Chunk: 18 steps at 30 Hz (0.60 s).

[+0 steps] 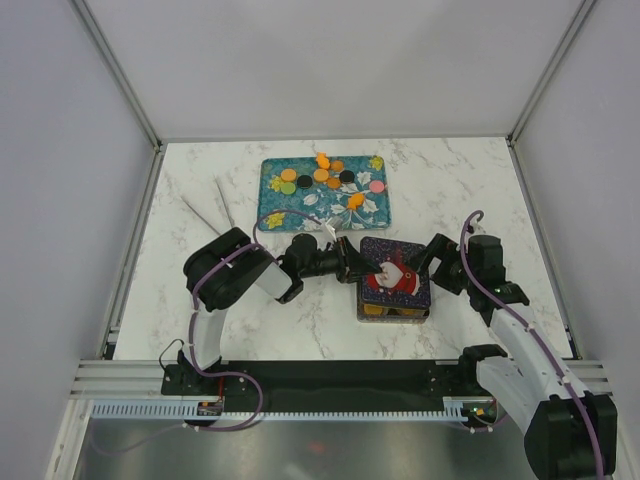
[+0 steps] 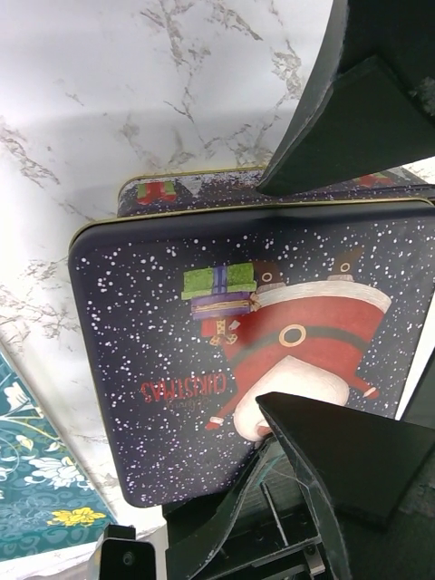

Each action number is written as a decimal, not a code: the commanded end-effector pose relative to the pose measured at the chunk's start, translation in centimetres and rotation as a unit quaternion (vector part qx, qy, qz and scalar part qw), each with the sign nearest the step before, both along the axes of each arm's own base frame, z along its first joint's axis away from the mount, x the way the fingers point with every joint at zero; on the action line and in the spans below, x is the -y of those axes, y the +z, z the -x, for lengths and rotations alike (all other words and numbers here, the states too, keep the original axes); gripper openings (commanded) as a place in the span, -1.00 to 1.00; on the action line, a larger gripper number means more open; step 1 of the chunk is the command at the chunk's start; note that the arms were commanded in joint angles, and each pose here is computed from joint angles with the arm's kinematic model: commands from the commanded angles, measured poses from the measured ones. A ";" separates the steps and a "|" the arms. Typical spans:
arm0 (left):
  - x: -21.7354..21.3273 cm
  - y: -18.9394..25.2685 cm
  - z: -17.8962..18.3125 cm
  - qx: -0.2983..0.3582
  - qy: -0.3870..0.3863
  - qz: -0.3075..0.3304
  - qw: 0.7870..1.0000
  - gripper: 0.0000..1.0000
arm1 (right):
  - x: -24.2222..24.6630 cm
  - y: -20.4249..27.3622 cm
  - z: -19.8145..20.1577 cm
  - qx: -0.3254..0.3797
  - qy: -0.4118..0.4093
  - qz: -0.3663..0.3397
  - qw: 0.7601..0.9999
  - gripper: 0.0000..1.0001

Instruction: Pack the cookies

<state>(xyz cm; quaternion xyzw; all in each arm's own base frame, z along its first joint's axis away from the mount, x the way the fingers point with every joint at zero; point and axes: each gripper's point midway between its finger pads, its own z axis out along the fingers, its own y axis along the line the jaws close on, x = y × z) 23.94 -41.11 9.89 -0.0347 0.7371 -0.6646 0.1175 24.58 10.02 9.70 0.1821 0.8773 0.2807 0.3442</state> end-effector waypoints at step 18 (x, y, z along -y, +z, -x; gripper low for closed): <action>0.5 0.1 0.9 0.006 0.000 -0.011 1.000 -0.95 | -0.2 -0.3 -0.4 0.013 0.001 -0.008 1.000 0.96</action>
